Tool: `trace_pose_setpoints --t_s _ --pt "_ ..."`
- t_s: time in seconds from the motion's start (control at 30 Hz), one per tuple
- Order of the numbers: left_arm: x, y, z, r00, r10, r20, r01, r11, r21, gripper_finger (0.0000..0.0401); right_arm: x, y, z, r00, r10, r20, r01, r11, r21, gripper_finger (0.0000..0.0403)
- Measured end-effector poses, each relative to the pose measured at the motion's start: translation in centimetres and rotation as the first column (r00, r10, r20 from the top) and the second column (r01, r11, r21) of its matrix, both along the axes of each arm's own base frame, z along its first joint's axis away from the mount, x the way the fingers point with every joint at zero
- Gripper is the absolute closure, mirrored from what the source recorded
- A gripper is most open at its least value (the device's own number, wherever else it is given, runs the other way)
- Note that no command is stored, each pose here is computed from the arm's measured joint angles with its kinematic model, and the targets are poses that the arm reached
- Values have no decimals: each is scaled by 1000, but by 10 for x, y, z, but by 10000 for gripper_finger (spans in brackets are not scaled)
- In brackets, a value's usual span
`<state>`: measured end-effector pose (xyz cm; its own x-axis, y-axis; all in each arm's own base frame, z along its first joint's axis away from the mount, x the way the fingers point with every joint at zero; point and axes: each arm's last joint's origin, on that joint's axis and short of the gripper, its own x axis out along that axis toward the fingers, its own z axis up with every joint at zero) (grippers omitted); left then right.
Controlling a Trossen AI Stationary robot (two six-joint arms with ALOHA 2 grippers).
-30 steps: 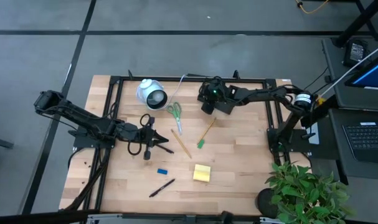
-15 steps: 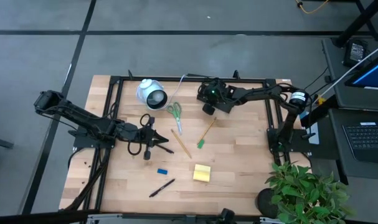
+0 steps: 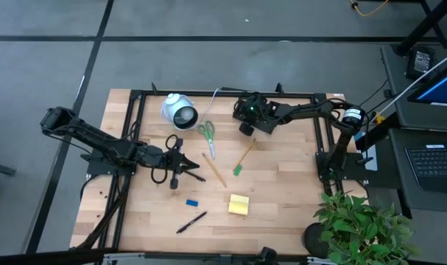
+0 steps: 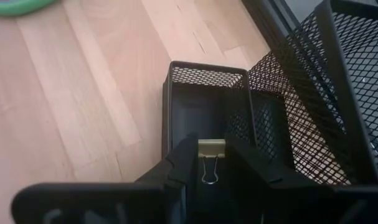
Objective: Pick and place office supplies into organizer
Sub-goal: Put the top brown binder clip into the desk organizer, then put the top black pen into the desk organizer
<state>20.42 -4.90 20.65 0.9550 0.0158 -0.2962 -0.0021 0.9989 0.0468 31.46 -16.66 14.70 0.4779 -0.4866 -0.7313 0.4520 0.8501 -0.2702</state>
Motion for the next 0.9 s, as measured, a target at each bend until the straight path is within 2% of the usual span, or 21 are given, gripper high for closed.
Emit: trace_pose_setpoints --t_s 0.6,0.9 --pt "0 0 0 1000 1 0 -1 1000 -4 399 9 -3 19 997 41 -69 -40 999 6 320" --pt "0 0 0 1000 1 0 -1 1000 -4 399 8 -2 19 997 36 -73 -35 999 12 235"
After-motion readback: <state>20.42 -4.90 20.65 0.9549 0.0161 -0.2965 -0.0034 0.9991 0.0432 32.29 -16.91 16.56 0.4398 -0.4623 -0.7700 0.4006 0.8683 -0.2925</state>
